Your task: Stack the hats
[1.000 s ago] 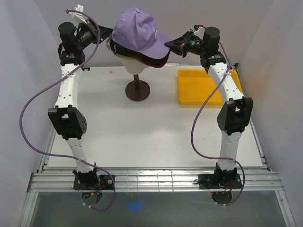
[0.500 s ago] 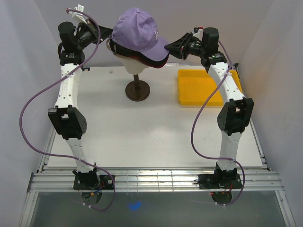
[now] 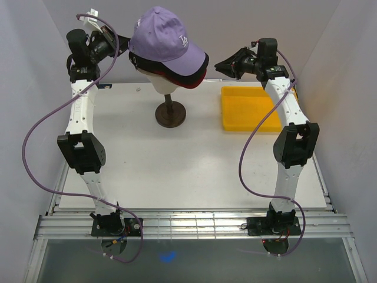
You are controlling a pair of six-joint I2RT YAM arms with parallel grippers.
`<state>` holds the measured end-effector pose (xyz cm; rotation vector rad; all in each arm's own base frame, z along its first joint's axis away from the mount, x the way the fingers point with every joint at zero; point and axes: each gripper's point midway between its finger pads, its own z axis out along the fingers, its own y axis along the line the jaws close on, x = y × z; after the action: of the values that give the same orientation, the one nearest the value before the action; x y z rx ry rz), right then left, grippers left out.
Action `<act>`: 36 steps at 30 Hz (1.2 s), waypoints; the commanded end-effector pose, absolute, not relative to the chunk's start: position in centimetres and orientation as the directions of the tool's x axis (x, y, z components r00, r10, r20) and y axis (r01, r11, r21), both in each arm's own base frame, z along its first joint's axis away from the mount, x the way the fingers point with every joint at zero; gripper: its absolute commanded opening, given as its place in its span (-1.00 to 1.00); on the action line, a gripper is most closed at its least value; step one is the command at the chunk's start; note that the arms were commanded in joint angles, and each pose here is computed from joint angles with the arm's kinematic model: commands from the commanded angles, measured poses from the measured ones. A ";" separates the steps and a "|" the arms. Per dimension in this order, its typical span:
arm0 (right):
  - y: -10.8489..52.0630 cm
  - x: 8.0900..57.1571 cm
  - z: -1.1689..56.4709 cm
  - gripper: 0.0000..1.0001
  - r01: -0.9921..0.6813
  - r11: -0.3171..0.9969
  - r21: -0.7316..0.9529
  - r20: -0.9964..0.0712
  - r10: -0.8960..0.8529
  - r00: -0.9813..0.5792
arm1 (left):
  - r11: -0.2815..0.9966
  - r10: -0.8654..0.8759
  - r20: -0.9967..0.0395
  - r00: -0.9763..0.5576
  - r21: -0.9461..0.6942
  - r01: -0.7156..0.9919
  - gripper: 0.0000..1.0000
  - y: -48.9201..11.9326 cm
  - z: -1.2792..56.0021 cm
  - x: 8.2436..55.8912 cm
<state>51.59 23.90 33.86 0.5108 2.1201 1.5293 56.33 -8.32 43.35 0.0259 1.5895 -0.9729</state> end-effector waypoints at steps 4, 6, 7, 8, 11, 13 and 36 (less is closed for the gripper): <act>23.6 50.9 35.7 -0.51 -0.041 0.336 0.941 -0.232 0.552 -0.801 | 0.660 -0.488 -0.787 -0.378 -0.616 0.430 -0.67 -7.2 39.6 56.8; 23.5 50.8 36.2 -0.51 -0.048 0.331 0.943 -0.234 0.552 -0.801 | 0.657 -0.492 -0.793 -0.359 -0.609 0.445 -0.55 -7.0 40.6 56.5; 23.5 50.8 36.3 -0.51 -0.051 0.330 0.942 -0.237 0.553 -0.799 | 0.650 -0.498 -0.790 -0.358 -0.613 0.450 -0.53 -7.0 41.0 56.4; 23.5 50.7 36.3 -0.50 -0.051 0.331 0.942 -0.238 0.554 -0.798 | 0.647 -0.500 -0.795 -0.344 -0.607 0.462 -0.44 -7.0 41.6 56.2; 23.4 50.5 36.7 -0.50 -0.058 0.329 0.943 -0.243 0.555 -0.796 | 0.639 -0.507 -0.800 -0.321 -0.599 0.483 -0.28 -6.8 43.1 55.7; 23.2 50.5 36.7 -0.50 -0.056 0.330 0.943 -0.242 0.557 -0.795 | 0.636 -0.508 -0.805 -0.307 -0.591 0.497 -0.20 -6.8 44.0 55.2; 21.6 49.4 38.5 -0.30 -0.090 0.348 0.933 -0.290 0.581 -0.761 | 0.621 -0.552 -0.815 -0.178 -0.544 0.564 0.18 -4.1 51.0 51.9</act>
<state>50.55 22.30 35.02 0.5019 2.0961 1.4669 55.30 -4.49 45.62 -0.0499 1.5445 -1.0165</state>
